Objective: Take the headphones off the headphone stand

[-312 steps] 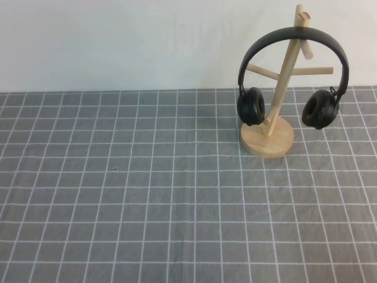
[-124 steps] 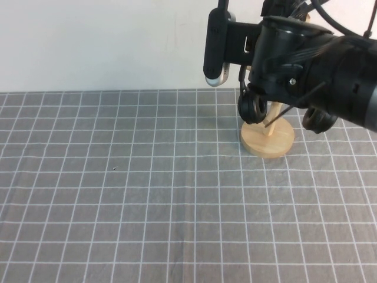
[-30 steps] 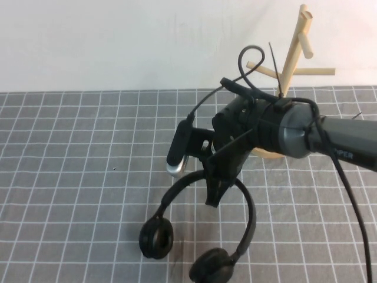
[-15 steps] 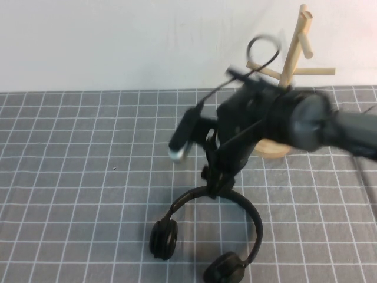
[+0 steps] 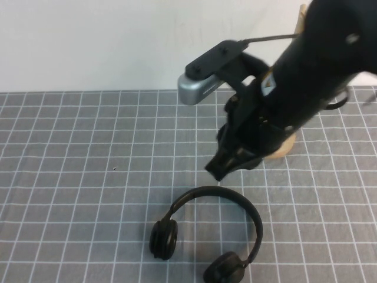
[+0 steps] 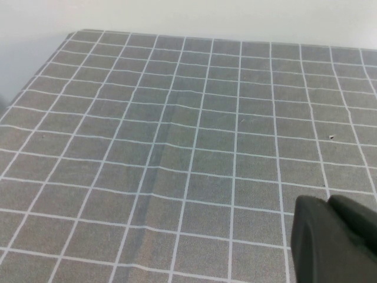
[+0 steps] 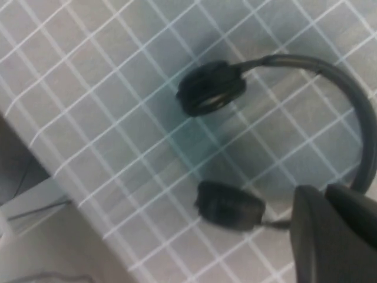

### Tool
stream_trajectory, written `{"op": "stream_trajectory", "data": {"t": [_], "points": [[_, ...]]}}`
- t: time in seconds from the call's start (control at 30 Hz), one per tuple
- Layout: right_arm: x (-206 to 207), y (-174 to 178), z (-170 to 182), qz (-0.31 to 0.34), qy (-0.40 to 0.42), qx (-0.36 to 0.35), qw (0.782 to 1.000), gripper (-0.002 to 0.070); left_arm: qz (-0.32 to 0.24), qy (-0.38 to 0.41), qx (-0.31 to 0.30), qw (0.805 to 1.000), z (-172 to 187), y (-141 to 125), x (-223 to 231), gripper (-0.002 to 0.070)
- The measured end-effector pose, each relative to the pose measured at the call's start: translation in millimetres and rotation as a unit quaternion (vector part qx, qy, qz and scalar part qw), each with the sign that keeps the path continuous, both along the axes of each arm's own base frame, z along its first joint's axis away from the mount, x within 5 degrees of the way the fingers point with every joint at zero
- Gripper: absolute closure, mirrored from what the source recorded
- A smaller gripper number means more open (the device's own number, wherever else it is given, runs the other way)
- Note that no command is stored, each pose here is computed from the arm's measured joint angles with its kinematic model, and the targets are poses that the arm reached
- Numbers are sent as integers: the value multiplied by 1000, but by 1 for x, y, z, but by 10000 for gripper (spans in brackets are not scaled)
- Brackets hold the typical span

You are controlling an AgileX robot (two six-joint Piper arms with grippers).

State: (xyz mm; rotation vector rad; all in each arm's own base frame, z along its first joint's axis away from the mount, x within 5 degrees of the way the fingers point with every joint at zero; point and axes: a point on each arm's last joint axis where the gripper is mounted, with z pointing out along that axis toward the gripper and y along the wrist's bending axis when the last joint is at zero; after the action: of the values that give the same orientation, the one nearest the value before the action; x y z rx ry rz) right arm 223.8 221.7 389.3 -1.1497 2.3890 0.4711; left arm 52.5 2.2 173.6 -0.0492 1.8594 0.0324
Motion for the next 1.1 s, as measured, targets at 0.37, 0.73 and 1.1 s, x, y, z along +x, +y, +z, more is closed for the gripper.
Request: {"op": "stream_trajectory", "data": {"t": [0.37,0.73,1.1], "points": [[-8,-11,-1,7,20,-48,999,679,0,0,0,1000,0,0,0,679],[-25,-68,15,-10,-239,-11,971,679,0,0,0,1000,0,0,0,679],[-75,-181,-104,-334,-332,188,862,679,0,0,0,1000,0,0,0,679]]}}
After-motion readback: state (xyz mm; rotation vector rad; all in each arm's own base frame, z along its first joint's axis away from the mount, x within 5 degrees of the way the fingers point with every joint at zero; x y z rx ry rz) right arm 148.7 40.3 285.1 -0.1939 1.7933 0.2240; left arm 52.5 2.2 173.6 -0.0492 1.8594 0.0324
